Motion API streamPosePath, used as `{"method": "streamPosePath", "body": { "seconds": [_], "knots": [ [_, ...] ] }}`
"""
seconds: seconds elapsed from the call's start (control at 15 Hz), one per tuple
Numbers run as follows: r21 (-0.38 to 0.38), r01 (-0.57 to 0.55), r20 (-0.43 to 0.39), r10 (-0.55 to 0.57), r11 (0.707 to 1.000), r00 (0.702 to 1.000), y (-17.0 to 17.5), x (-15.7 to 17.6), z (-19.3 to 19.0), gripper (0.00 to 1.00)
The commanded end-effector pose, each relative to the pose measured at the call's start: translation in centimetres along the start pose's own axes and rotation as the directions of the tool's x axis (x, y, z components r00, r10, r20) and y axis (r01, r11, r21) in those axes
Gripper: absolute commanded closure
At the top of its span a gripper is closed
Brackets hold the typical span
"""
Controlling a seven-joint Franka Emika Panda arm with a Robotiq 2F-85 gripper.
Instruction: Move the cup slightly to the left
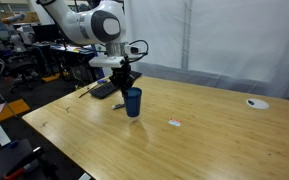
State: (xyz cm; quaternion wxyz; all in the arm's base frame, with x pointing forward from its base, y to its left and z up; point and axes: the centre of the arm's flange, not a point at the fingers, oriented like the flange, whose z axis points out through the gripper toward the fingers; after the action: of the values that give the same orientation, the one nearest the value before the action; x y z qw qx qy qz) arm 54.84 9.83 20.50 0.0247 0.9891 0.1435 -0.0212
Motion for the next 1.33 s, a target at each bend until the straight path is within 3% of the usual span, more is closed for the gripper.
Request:
{"method": "streamPosePath", "body": {
  "seconds": [0.0, 0.47, 1.07, 1.13, 1.27],
  "knots": [
    [-0.001, 0.009, -0.026, -0.009, 1.000, 1.000, -1.5, 0.0, 0.5, 0.99],
    [-0.013, 0.044, -0.021, -0.044, 0.999, 0.999, -4.2, 0.0, 1.5, 0.99],
    [-0.022, 0.026, 0.002, -0.026, 0.999, 1.000, -4.6, -0.5, 3.4, 0.99],
    [-0.022, 0.025, 0.004, -0.025, 0.999, 1.000, -4.6, -0.5, 3.4, 0.70],
    [-0.021, 0.022, 0.008, -0.022, 1.000, 1.000, -4.7, -0.6, 3.5, 0.64]
  ]
}}
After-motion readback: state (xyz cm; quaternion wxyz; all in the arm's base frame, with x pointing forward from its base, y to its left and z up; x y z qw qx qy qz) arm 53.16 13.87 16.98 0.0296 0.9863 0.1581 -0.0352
